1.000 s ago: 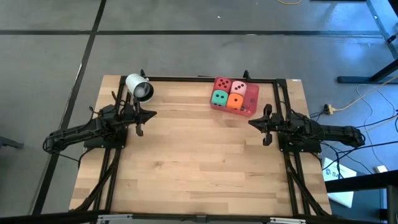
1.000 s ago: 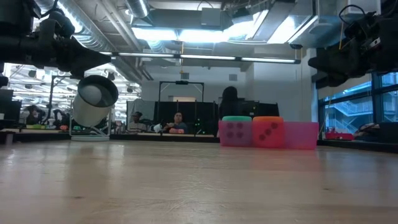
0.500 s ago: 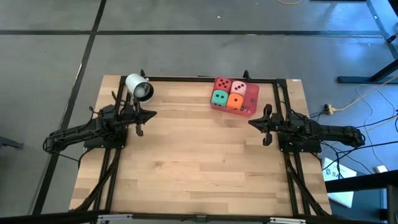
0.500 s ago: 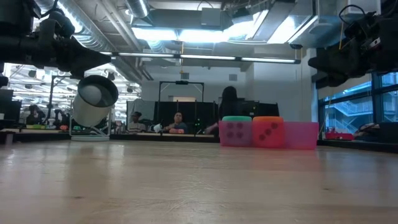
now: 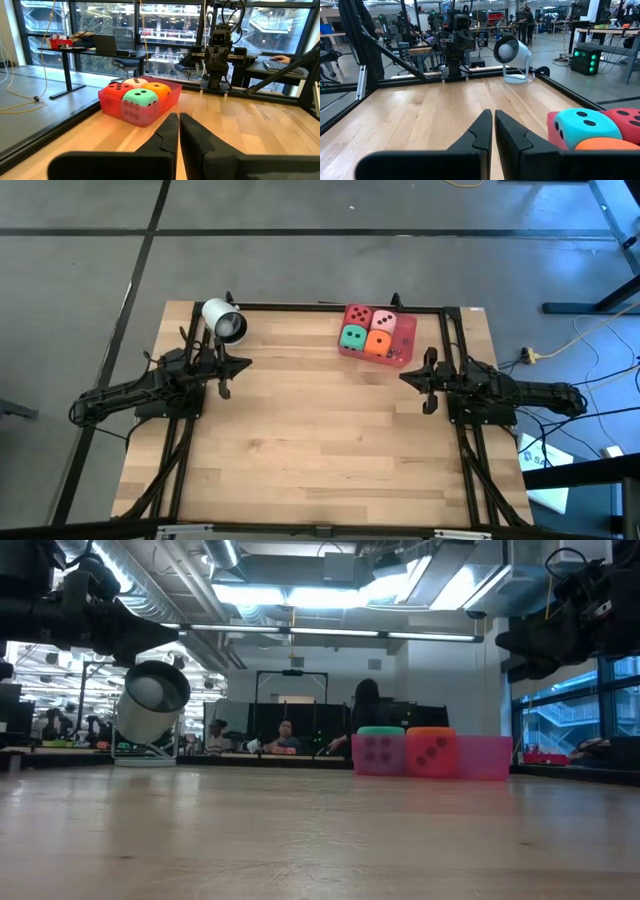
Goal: Pick & Place Dice
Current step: Return to Home Position
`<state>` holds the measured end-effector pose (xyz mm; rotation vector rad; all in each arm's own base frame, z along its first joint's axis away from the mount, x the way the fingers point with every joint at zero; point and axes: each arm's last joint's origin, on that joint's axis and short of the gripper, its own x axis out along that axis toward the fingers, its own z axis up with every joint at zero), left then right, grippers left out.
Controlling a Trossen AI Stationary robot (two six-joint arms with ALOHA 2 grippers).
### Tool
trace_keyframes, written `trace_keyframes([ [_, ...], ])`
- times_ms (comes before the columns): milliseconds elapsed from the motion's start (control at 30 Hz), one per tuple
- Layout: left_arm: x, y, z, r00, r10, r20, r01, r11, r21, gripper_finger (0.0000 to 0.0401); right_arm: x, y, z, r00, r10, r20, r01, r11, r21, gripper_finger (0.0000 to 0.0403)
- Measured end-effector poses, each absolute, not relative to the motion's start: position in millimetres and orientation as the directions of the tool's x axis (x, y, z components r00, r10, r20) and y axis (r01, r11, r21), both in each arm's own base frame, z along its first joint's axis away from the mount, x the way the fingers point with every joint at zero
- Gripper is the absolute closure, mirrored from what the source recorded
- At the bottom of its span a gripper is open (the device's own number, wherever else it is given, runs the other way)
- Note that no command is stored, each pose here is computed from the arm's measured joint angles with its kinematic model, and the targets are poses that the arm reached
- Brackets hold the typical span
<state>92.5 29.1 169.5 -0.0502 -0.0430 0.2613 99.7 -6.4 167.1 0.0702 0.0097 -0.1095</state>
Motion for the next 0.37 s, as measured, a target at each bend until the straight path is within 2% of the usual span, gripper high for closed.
trace_keyframes([
  [367, 92.5, 29.1, 169.6, 0.965, 0.259, 0.036, -0.257, 0.965, -0.055, 0.0392, 99.7, -6.4, 167.1, 0.994, -0.109, -0.013, 0.109, 0.992, 0.069, 0.038],
])
